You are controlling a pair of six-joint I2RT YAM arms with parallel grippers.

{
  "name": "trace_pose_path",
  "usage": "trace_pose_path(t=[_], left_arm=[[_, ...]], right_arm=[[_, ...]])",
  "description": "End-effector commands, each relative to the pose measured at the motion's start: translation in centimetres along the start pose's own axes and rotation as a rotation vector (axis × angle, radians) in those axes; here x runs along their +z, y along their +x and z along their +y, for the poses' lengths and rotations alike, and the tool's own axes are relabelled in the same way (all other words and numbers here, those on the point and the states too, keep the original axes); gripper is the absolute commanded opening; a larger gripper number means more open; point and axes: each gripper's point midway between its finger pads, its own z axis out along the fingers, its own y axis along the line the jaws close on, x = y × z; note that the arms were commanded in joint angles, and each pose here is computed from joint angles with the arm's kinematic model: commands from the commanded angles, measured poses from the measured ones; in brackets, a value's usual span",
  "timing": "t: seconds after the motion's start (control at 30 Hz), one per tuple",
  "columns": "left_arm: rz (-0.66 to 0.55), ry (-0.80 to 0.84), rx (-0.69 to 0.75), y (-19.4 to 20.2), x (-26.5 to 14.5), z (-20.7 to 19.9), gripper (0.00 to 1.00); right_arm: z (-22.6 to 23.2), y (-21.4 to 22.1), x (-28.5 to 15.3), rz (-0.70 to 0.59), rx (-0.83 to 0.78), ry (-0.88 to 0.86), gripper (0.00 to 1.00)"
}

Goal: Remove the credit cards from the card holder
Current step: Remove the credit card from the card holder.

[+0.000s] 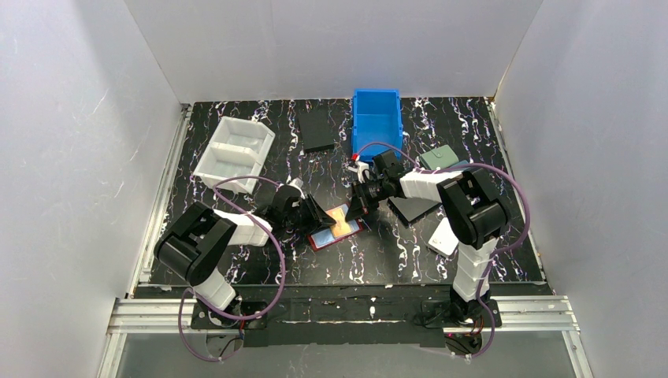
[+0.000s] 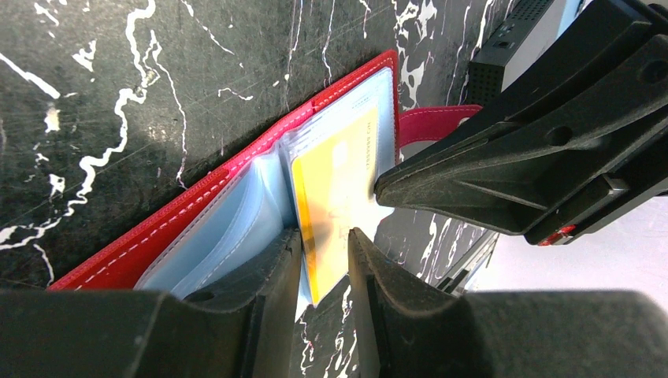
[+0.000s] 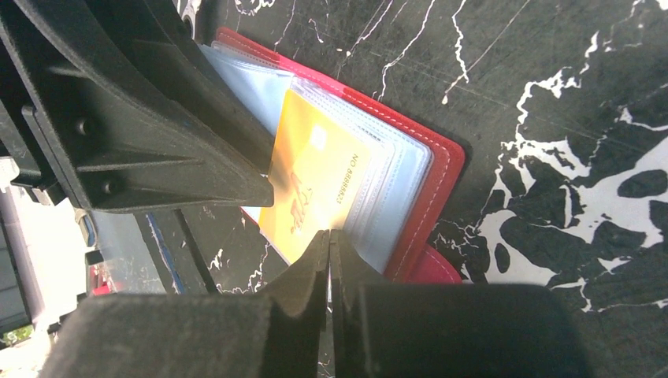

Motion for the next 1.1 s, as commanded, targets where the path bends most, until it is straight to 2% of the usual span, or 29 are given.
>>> trace_pose_path(t=[0.0,0.13,0.27,0.4,0.47,0.53,0.57,0.63,0.67,0.77,0.8,0.87,0.9,1.0,1.07], left_arm=[[0.046,-0.038,-0.039,1.7,0.2,2.1,0.27],[0.056,-0.012,-0.052,1.8,0.4,1.8,0.27],[0.056,0.012,-0.058,1.9,0.4,1.4,0.26],[0.055,0.025,-0.059,1.8,0.4,1.1,0.25],[0.056,0.031,-0.059,1.7,0.4,1.0,0.24],[0.056,0.034,-0.061,1.8,0.4,1.0,0.24],[0.055,0.034,-0.061,1.7,0.4,1.0,0.24],[0.054,0.036,-0.064,1.8,0.4,1.0,0.23],[0.055,0.037,-0.063,1.8,0.4,1.0,0.23],[0.056,0.040,-0.064,1.8,0.4,1.0,0.23],[0.055,0.039,-0.065,1.9,0.4,1.0,0.23],[0.055,0.040,-0.068,1.8,0.4,1.0,0.23],[0.057,0.041,-0.068,1.9,0.5,1.0,0.23],[0.055,0.045,-0.069,1.8,0.4,0.9,0.23],[0.054,0.044,-0.070,1.9,0.4,1.0,0.23]], right_arm=[[0.0,2.3,2.2,0.068,-0.003,-0.047,0.10],[1.0,2.2,2.2,0.060,0.015,-0.102,0.12],[-2.3,2.4,2.0,0.068,-0.008,0.093,0.13],[1.2,2.4,2.2,0.072,0.019,-0.113,0.13],[0.7,2.4,2.3,0.074,-0.006,-0.054,0.13],[-1.9,2.2,2.0,0.065,-0.025,0.110,0.12],[-2.4,2.3,1.8,0.065,-0.025,0.123,0.12],[0.0,2.4,2.1,0.063,0.027,-0.039,0.12],[0.4,2.4,2.2,0.067,0.022,-0.052,0.12],[-2.4,2.2,2.0,0.060,-0.033,0.149,0.11],[-2.4,2.4,2.0,0.068,-0.020,0.136,0.11],[-0.6,2.8,2.5,0.083,0.027,-0.005,0.11],[-0.4,2.9,2.6,0.087,0.031,-0.020,0.11],[-2.1,2.9,2.4,0.079,0.022,0.083,0.10],[-0.2,3.0,2.5,0.085,0.048,-0.040,0.11]])
